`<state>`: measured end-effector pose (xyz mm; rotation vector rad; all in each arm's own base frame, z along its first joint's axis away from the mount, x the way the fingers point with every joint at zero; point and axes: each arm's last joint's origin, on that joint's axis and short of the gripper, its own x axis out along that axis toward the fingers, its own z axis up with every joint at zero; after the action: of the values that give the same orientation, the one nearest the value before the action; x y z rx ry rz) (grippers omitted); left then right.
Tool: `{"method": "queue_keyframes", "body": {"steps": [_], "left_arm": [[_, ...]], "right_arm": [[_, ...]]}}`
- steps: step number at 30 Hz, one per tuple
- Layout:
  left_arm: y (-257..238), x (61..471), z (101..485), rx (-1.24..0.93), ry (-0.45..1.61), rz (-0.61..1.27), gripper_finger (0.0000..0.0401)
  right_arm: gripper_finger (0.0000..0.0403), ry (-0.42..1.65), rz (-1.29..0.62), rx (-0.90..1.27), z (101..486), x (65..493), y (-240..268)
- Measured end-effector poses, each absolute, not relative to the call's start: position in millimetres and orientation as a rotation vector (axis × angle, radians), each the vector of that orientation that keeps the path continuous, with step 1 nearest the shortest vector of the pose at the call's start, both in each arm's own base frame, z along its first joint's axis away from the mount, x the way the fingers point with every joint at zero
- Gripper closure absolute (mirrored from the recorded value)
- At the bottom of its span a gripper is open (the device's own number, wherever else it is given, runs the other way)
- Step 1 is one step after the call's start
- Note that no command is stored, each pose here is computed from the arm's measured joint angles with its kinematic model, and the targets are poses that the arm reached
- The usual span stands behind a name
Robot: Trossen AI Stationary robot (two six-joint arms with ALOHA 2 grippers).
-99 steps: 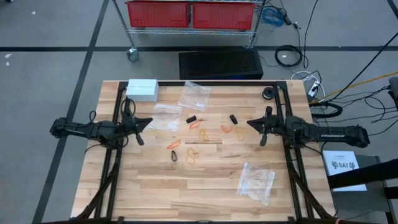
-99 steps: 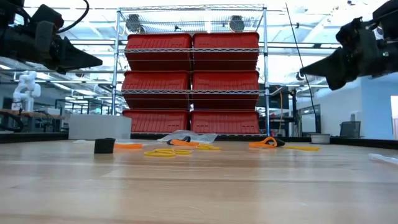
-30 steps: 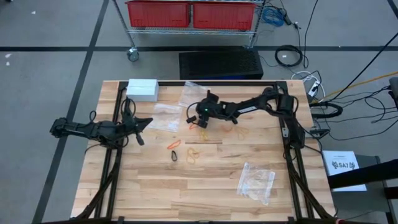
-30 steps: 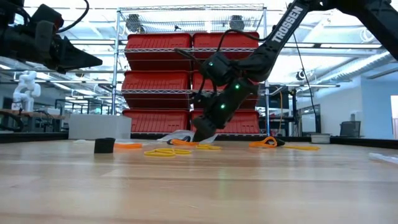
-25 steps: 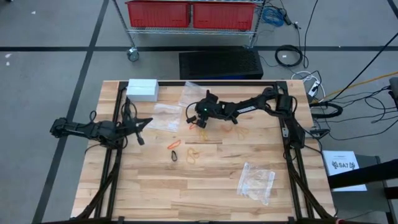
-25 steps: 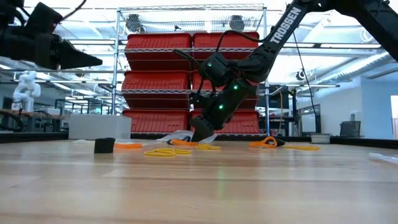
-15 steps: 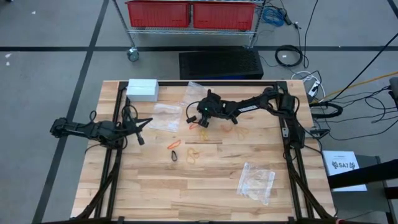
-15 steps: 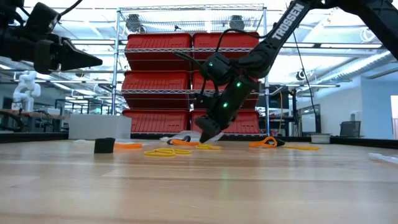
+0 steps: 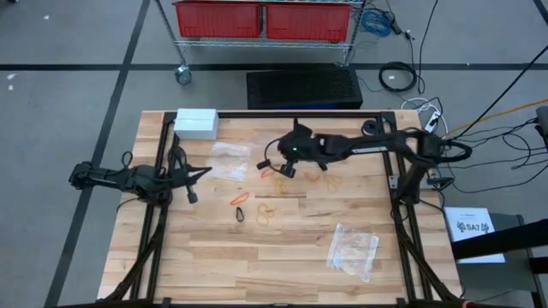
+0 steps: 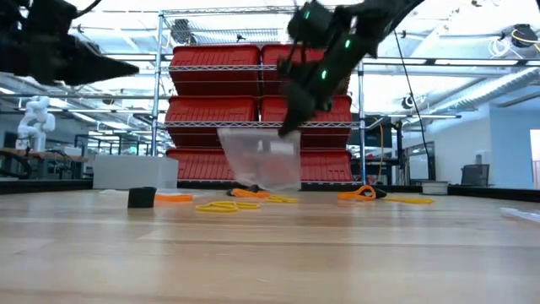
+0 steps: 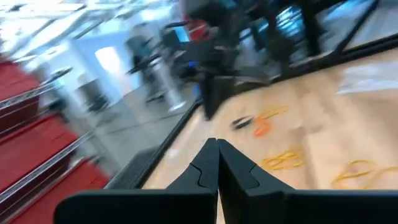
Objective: Sort rubber bands
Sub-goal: Open the top zip lock bag
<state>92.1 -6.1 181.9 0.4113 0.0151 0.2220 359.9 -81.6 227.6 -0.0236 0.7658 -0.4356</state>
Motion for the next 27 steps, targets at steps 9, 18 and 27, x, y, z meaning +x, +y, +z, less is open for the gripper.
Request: {"method": "queue_keyframes", "body": {"steps": [9,18,27], "left_arm": [[-2,93,192,0.144,-0.106,0.274,0.0359],[-2,117,195,0.036,-0.126,0.206,0.0241],[-6,163,212,0.061,0.022,0.161,0.0222]], "right_arm": [[0.0401,0.619,-0.29,0.01,282,339,-44],[0.0401,0.607,-0.157,0.001,291,334,-13],[0.0401,0.601,-0.14,-0.003,291,335,-5]]}}
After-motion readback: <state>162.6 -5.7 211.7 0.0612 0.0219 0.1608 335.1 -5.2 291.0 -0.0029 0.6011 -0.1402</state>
